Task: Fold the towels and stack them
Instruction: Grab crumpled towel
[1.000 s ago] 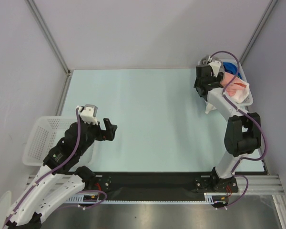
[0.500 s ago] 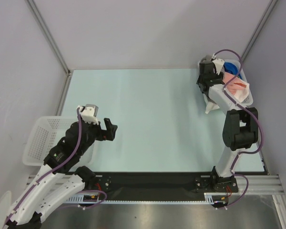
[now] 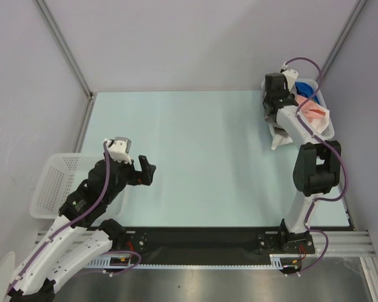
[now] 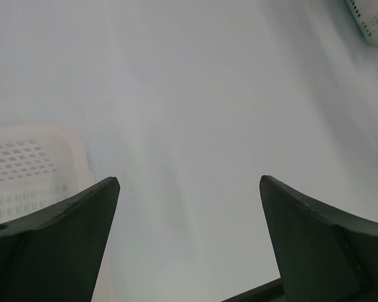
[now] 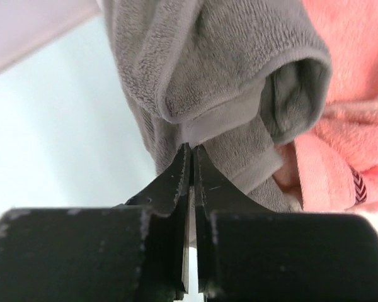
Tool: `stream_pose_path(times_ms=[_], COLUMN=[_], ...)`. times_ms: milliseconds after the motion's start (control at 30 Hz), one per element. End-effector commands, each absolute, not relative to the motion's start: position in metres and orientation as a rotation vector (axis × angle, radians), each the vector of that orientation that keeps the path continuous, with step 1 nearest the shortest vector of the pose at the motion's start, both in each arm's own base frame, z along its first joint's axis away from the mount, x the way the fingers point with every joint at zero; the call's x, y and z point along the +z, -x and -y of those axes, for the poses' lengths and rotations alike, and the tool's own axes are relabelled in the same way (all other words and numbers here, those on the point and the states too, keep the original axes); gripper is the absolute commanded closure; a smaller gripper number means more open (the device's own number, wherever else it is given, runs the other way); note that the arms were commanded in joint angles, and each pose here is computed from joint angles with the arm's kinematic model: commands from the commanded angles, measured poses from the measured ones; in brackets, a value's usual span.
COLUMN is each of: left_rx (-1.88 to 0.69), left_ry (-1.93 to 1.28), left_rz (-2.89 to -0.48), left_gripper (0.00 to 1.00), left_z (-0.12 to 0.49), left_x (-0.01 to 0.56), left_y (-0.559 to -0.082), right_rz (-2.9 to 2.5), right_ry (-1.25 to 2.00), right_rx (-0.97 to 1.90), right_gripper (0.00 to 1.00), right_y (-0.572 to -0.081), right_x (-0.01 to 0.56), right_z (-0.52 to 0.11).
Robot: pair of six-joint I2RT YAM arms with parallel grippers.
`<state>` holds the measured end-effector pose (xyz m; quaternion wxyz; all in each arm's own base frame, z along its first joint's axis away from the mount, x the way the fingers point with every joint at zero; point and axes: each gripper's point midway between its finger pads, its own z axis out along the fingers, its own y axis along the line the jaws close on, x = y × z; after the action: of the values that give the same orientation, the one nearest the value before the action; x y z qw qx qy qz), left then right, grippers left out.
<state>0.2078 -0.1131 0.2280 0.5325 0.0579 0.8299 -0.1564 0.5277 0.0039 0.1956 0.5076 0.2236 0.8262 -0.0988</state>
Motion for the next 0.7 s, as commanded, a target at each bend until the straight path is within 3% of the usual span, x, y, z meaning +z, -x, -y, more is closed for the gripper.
stream_pose_path(times_ms=[0, 367, 667], left_rx=[-0.412, -0.505, -0.649], left_ry=[-0.147, -0.135, -0.133], left_rz=[-1.965, -1.918, -1.884], left_gripper=[0.0, 0.0, 0.0], left_z=[0.12, 0.13, 0.157], left_x=[0.237, 0.268, 0.286], left_y=[-0.208, -0.205, -0.212], right_rz=[-1.882, -1.666, -1.545], right_ry=[-0.53, -0.285, -0.064], right_rx=[-0.157, 0.085, 0.343], right_gripper=[1.0, 1.0, 1.0], right_y=[-0.531, -0.445, -0.344], right_x=[0.257, 0.433, 0.512], right_z=[-0.011, -0.102, -0.193])
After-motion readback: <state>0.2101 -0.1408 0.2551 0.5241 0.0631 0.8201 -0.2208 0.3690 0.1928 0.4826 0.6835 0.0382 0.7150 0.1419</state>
